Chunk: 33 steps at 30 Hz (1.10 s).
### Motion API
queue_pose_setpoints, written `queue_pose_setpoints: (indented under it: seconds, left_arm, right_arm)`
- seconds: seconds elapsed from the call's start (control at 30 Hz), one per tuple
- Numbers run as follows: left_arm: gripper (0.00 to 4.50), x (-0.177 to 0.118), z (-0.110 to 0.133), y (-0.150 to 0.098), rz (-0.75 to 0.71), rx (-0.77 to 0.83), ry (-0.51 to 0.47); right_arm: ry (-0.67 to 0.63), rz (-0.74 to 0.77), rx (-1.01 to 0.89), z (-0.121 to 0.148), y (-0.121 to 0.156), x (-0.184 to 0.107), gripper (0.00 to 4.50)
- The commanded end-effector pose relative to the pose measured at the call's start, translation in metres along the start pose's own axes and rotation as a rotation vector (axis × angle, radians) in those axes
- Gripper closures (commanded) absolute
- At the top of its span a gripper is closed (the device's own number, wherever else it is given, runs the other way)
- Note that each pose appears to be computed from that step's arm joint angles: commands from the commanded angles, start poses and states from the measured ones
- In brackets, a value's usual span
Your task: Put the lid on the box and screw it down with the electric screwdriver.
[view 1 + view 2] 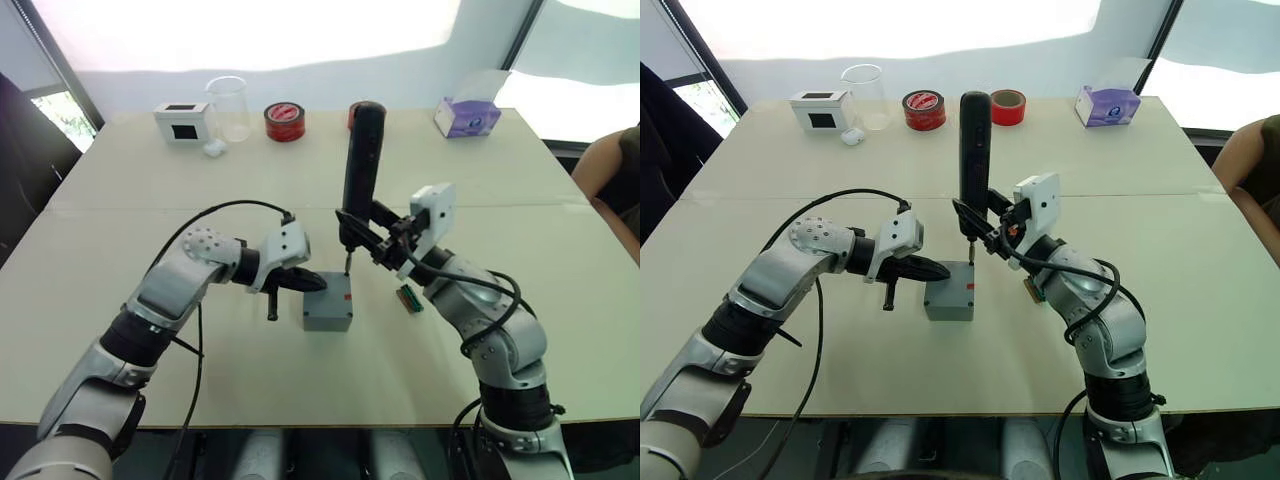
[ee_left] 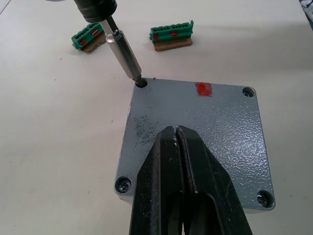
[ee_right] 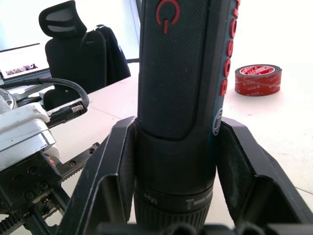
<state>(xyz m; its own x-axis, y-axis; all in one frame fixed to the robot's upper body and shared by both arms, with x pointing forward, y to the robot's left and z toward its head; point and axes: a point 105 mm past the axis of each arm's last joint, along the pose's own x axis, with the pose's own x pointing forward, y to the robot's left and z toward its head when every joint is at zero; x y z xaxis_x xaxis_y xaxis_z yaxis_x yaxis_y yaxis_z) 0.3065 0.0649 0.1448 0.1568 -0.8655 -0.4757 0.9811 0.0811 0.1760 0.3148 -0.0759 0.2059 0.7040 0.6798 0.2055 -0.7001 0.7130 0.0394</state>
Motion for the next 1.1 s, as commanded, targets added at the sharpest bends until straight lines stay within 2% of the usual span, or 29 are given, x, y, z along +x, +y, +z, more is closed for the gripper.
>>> queue_pose_setpoints:
  seconds: [0.03,0.27,0.33,0.6,0.83,1.1]
  left_arm:
    - [4.5,-0.003,0.001,0.0,0.013,0.009,0.003]
    - [4.5,-0.003,0.001,0.0,0.016,0.01,0.008]
    - [4.5,-0.003,0.0,-0.001,0.014,0.009,0.012]
    - [4.5,-0.002,-0.002,-0.001,0.008,0.01,0.019]
    - [4.5,0.0,-0.007,-0.005,0.001,0.007,0.033]
    - [4.5,0.001,-0.013,-0.01,-0.018,-0.003,0.059]
  right_arm:
    - [-0.069,0.001,-0.04,0.015,0.001,0.0,2.72]
    - [0.052,0.047,-0.043,-0.014,0.008,-0.008,2.72]
    - [0.117,0.008,-0.029,-0.029,0.002,-0.01,2.72]
    - [0.214,0.029,-0.058,-0.05,0.008,-0.015,2.72]
    - [0.205,0.041,-0.016,-0.054,0.016,-0.02,2.72]
    - [0.188,0.026,0.016,-0.054,0.015,-0.022,2.72]
